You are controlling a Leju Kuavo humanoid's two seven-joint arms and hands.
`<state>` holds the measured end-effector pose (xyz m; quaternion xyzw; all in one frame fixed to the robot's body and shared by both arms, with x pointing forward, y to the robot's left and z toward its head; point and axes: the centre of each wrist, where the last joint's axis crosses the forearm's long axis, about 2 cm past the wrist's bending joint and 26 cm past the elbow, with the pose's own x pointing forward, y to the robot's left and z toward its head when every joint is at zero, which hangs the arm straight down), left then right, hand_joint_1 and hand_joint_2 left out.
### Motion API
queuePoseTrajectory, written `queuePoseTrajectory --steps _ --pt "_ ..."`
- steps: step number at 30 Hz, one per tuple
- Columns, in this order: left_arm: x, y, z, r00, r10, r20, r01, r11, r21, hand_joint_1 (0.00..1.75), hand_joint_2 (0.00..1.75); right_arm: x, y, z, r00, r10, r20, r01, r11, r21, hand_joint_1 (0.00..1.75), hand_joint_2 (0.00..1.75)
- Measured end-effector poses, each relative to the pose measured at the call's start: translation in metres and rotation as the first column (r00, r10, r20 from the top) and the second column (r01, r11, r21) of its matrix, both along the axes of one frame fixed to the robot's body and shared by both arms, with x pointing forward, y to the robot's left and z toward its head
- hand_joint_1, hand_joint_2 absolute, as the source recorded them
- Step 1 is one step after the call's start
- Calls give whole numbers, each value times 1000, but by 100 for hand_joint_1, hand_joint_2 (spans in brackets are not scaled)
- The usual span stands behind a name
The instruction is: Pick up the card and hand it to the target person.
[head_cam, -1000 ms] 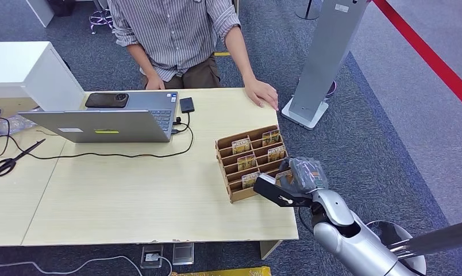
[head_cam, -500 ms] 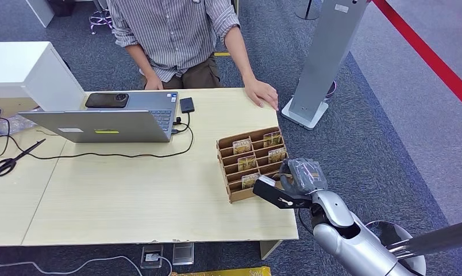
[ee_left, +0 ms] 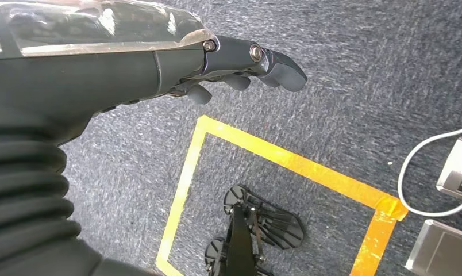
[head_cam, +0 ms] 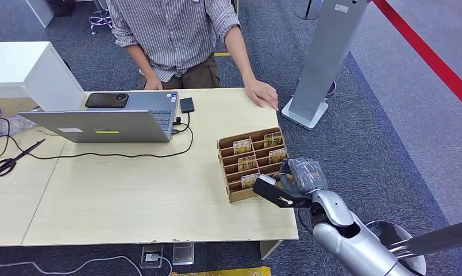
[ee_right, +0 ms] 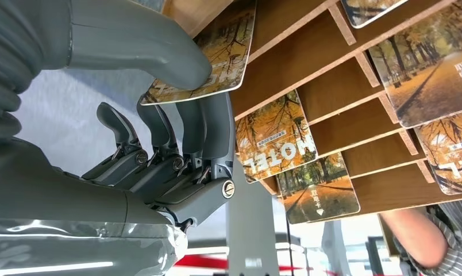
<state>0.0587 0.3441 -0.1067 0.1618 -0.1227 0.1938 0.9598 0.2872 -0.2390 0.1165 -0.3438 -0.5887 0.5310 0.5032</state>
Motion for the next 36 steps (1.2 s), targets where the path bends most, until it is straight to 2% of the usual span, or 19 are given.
queuePoseTrajectory --steps 5,10,18,23,26,30,33,36 --pt "0 2 0 1000 -1 -12 1 1000 6 0 175 7 3 17 993 9 -116 -2 998 65 148 175" --pt "0 5 1 1000 13 -12 -13 1000 11 0 175 24 3 64 982 31 -184 -15 996 90 148 175" --pt "0 7 1 1000 26 -9 -26 1000 13 0 175 41 7 164 985 156 -71 -145 980 138 148 175" --pt "0 6 1 1000 17 -16 -17 1000 13 0 175 38 14 201 971 239 29 -241 962 130 148 175" --pt "0 6 1 1000 15 -18 -14 1000 13 0 175 36 19 211 952 273 136 -290 948 130 148 175" --pt "0 3 0 1000 2 -10 -2 1000 10 0 175 37 25 211 912 272 308 -322 938 126 148 175" --pt "0 0 0 1000 -12 -1 12 1000 6 0 175 42 28 201 869 251 426 -334 933 131 148 175" --pt "0 -3 0 1000 -22 5 22 1000 4 0 175 50 30 184 839 246 486 -358 922 151 148 175"
